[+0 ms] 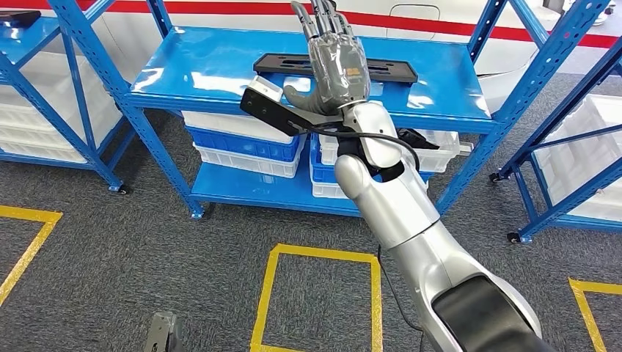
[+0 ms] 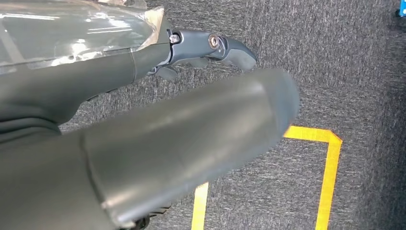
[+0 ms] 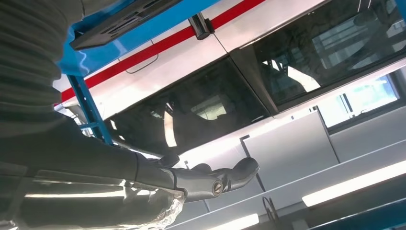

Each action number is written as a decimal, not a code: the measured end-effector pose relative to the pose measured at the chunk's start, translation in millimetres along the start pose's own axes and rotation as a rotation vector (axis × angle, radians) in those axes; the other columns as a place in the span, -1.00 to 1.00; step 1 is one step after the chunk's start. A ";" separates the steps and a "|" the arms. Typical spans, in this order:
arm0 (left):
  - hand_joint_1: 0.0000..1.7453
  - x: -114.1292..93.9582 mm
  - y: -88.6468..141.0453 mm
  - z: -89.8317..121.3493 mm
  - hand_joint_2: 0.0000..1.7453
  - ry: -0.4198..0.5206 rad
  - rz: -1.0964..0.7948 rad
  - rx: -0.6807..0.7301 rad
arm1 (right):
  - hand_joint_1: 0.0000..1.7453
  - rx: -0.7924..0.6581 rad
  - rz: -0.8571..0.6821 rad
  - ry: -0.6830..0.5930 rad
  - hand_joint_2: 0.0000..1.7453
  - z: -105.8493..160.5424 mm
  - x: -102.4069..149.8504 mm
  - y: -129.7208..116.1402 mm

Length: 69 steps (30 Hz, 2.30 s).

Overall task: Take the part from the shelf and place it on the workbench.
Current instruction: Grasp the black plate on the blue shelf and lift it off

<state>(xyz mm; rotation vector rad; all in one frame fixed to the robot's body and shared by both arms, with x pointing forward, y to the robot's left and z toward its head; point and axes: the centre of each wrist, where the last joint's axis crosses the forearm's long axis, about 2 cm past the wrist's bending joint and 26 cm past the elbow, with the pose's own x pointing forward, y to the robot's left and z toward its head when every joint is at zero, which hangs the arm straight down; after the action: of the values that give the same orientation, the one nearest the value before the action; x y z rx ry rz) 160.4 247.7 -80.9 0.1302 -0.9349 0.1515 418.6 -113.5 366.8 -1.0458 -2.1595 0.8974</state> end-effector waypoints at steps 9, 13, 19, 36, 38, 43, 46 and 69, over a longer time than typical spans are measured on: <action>-1.00 1.3 0.6 -0.8 -1.00 -0.047 -0.033 0.047 | -1.00 0.048 -0.061 0.023 1.00 1.0 -13.1 7.3; -1.00 1.6 0.6 -1.0 -1.00 -0.063 -0.018 0.057 | -1.00 0.063 -0.076 0.025 1.00 2.6 -16.5 9.8; -1.00 0.8 2.6 -0.9 -1.00 -0.058 0.020 0.082 | -1.00 0.069 -0.101 0.018 1.00 5.0 -22.4 10.7; -1.00 -11.1 20.4 3.9 -1.00 -0.011 0.080 0.175 | -1.00 0.049 -0.152 -0.007 1.00 -2.3 -30.6 16.2; -1.00 -12.0 20.6 4.6 -1.00 -0.006 0.074 0.176 | -1.00 0.053 -0.158 -0.003 1.00 -1.5 -30.8 17.9; -1.00 -11.8 20.8 4.4 -1.00 -0.006 0.070 0.178 | -1.00 0.050 -0.165 -0.004 1.00 -3.6 -29.8 17.3; -1.00 -14.1 21.4 6.0 -1.00 0.000 0.068 0.179 | -1.00 0.058 -0.166 0.002 1.00 -2.1 -30.6 19.6; -1.00 -12.5 20.8 4.8 -1.00 -0.006 0.074 0.174 | -1.00 0.059 -0.165 0.024 1.00 3.8 -40.6 25.7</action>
<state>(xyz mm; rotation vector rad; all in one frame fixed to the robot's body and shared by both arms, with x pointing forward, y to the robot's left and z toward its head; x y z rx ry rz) 145.5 266.4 -87.3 0.2569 -0.9328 0.3008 448.7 -136.1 336.6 -0.8312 -2.1504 0.8620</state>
